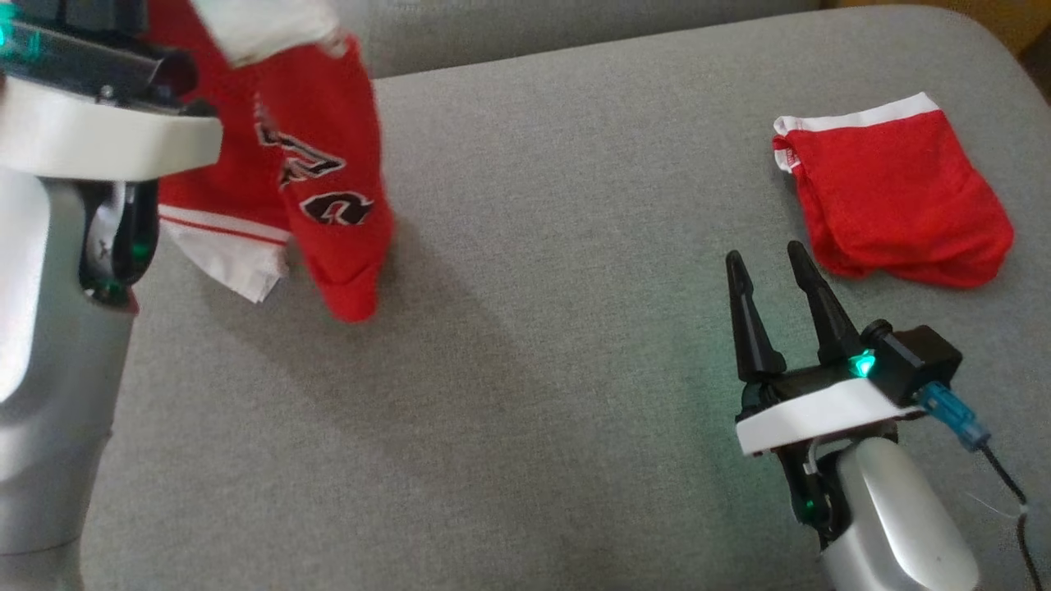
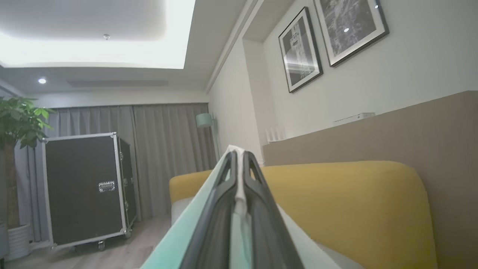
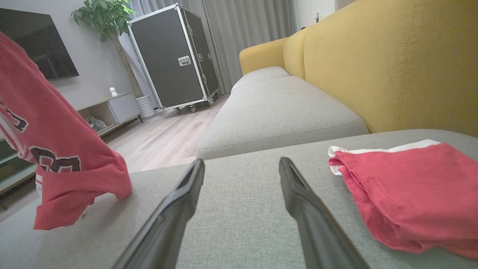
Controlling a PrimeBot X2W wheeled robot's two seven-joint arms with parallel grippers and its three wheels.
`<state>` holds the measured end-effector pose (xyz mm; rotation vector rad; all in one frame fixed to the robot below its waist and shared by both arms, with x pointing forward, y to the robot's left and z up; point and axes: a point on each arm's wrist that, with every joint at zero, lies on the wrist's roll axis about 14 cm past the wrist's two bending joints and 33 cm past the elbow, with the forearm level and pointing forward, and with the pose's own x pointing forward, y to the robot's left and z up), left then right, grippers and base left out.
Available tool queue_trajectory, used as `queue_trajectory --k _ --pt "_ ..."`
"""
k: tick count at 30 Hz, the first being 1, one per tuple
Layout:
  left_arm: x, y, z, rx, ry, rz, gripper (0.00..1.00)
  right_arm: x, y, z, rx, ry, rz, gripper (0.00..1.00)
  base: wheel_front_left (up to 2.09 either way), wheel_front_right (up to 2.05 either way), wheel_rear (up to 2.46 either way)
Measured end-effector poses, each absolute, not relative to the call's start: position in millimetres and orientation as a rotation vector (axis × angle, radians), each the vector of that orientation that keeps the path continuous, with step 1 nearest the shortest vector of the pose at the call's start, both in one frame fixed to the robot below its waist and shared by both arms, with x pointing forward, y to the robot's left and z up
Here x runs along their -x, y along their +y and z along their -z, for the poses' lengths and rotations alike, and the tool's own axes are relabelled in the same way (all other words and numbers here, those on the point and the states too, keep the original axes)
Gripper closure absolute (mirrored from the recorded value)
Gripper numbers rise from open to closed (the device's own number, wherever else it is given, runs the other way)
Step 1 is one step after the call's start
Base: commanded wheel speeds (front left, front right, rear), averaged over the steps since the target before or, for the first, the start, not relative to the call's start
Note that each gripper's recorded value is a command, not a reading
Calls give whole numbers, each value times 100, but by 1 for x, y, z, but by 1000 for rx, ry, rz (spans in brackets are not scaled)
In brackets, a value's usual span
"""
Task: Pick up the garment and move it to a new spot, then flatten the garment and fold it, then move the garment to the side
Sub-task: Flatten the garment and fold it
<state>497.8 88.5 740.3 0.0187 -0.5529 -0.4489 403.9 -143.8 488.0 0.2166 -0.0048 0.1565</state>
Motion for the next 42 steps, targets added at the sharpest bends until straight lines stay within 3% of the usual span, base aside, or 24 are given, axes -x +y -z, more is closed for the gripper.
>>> queue_trajectory --k 10,15,22,32,34,38,42 --pt "-445 27 -828 -23 -782 643 100 -398 -149 -499 -234 -35 -143 0 0 0 0" --pt "-456 31 -841 -75 -777 577 100 -396 -153 -497 -242 -30 -129 0 0 0 0" --pt "-521 44 -778 -160 -553 498 100 -400 -160 -483 -259 7 -103 0 0 0 0" --pt "-618 42 -630 -261 -183 466 100 -426 -174 -474 -263 19 -70 0 0 0 0" --pt "-630 41 -606 -250 -140 465 0 -426 -178 -467 -261 37 -58 0 0 0 0" --pt "-639 33 -558 -239 -58 488 0 -425 -185 -456 -256 67 -33 0 0 0 0" --pt "-639 42 -549 -234 -63 463 0 -428 -184 -458 -252 58 -38 0 0 0 0"
